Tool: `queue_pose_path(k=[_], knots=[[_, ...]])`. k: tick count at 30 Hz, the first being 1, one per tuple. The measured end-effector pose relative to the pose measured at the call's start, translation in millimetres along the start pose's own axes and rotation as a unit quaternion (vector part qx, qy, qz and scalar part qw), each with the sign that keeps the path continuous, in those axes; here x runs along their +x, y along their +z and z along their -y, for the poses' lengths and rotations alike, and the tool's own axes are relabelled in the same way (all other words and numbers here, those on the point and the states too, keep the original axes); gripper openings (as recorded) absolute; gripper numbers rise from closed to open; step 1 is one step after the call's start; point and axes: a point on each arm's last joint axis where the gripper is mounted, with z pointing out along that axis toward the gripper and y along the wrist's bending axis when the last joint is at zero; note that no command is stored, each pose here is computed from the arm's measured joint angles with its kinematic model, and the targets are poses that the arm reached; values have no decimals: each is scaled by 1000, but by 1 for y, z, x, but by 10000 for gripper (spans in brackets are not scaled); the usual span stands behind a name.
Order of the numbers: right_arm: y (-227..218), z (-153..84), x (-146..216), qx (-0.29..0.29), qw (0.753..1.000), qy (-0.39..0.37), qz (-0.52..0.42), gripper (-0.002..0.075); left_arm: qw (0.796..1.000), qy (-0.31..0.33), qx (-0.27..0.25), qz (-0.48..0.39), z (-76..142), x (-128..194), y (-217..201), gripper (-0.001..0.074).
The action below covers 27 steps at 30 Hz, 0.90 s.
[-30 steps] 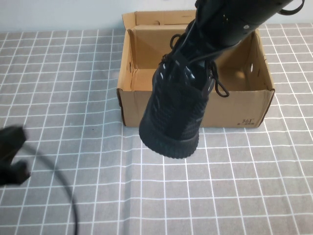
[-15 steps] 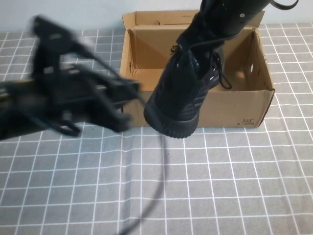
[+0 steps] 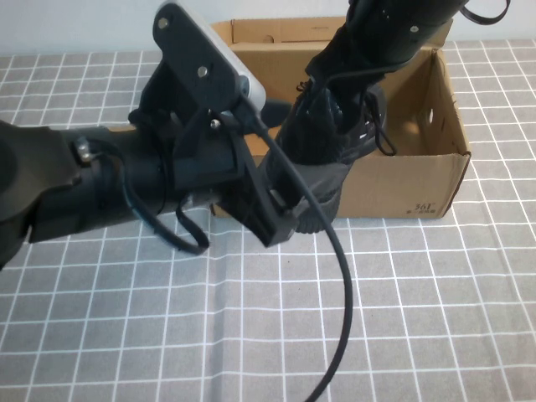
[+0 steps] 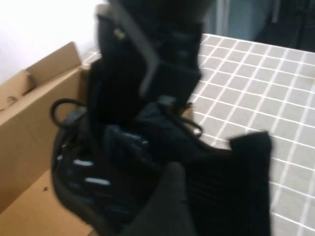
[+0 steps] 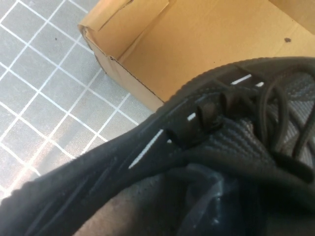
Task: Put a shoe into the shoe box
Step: Hand over the shoe
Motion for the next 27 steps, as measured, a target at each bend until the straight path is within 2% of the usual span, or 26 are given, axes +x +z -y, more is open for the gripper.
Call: queue_pose_path(k=[3, 8, 13, 24, 27], knots=[[-1, 1, 0, 0, 1000, 6, 1, 0, 1000, -9, -17, -3, -5, 3, 7, 664], [-1, 1, -1, -4, 1000, 11, 3, 0, 998, -55, -38, -19, -14, 17, 30, 668], [-1, 0, -1, -9, 1000, 13, 3, 0, 994, -74, -64, -46, -22, 34, 51, 669], [-1, 0, -1, -11, 1000, 8, 4, 0, 992, -40, -93, -70, -29, 48, 64, 669], [-1, 0, -1, -11, 1000, 7, 4, 0, 992, -37, -94, -72, -29, 49, 65, 629]])
